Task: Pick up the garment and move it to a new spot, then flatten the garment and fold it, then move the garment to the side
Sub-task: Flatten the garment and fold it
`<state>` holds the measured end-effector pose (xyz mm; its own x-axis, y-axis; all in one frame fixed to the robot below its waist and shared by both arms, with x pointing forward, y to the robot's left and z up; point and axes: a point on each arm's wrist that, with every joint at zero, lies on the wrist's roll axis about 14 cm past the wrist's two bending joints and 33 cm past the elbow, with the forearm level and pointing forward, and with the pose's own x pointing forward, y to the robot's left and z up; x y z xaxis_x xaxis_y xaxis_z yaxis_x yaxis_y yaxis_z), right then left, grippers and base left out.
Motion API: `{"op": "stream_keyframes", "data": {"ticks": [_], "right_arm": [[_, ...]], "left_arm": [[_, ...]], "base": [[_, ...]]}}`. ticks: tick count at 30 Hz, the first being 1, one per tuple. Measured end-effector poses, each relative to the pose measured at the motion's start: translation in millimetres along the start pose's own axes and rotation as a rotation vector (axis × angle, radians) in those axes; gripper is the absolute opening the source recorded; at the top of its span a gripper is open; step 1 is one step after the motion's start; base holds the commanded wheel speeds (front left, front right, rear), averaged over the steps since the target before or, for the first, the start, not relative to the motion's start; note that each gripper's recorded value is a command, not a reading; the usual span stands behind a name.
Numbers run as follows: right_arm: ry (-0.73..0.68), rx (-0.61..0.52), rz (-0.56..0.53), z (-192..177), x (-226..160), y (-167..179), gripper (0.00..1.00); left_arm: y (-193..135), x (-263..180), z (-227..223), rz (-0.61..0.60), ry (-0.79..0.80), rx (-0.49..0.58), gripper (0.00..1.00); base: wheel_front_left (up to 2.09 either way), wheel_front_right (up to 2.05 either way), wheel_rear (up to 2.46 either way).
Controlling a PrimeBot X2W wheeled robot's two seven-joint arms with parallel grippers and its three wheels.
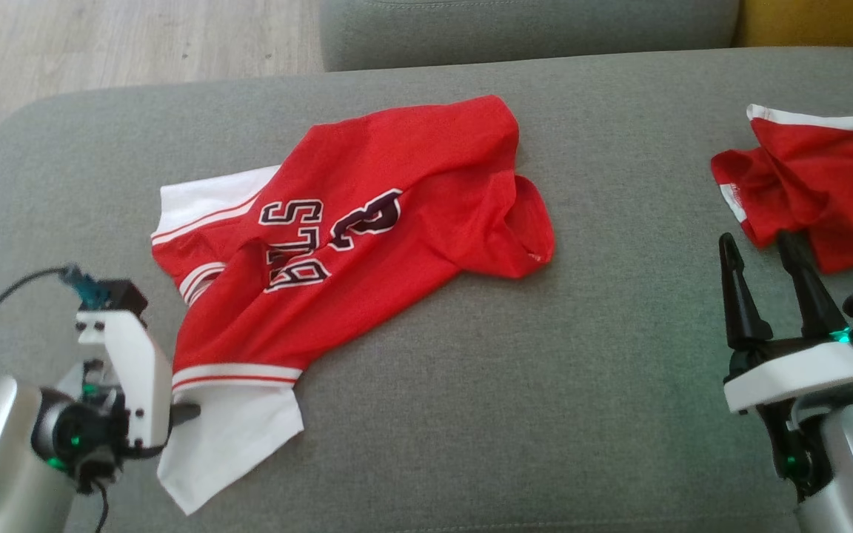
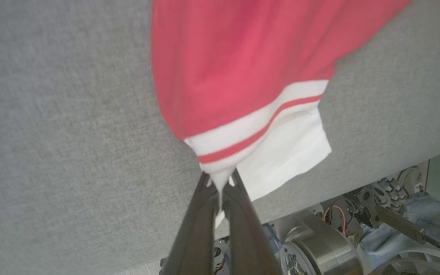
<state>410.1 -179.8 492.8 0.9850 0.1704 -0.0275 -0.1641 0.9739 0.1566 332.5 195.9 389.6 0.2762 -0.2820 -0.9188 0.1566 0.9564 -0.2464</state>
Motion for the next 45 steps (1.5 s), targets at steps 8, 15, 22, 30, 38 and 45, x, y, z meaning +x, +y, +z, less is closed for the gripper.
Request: {"op": "stream_keyframes", "data": {"ticks": [8,15,22,30,38,45], "right_arm": [[0.009,-0.003,0.024,-0.7,4.0,7.3,1.00],[0.038,-0.019,0.096,-6.1,9.5,28.2,1.00],[0.105,-0.012,0.210,-24.8,18.9,62.7,1.00],[0.234,-0.061,0.346,-44.9,40.6,93.7,1.00],[0.417,-0.110,0.426,-83.9,41.0,108.0,1.00],[0.460,-0.150,0.454,-93.2,50.0,110.6,1.00]], "left_arm": [[4.1,0.2,2.1,0.010,-0.096,-0.017,1.00],[-15.1,-34.3,50.1,0.013,-0.376,0.100,1.00],[-25.5,-74.7,96.2,0.107,-0.869,0.086,1.00],[-30.7,-75.8,86.2,0.158,-1.140,0.007,1.00],[-34.6,-73.2,74.9,0.231,-1.268,-0.022,1.00],[-31.2,-76.4,70.8,0.261,-1.280,-0.035,1.00]], "base": [[0.00,0.00,0.00],[0.00,0.00,0.00],[0.00,0.00,0.00],[0.00,0.00,0.00],[0.00,0.00,0.00],[0.00,0.00,0.00]]}}
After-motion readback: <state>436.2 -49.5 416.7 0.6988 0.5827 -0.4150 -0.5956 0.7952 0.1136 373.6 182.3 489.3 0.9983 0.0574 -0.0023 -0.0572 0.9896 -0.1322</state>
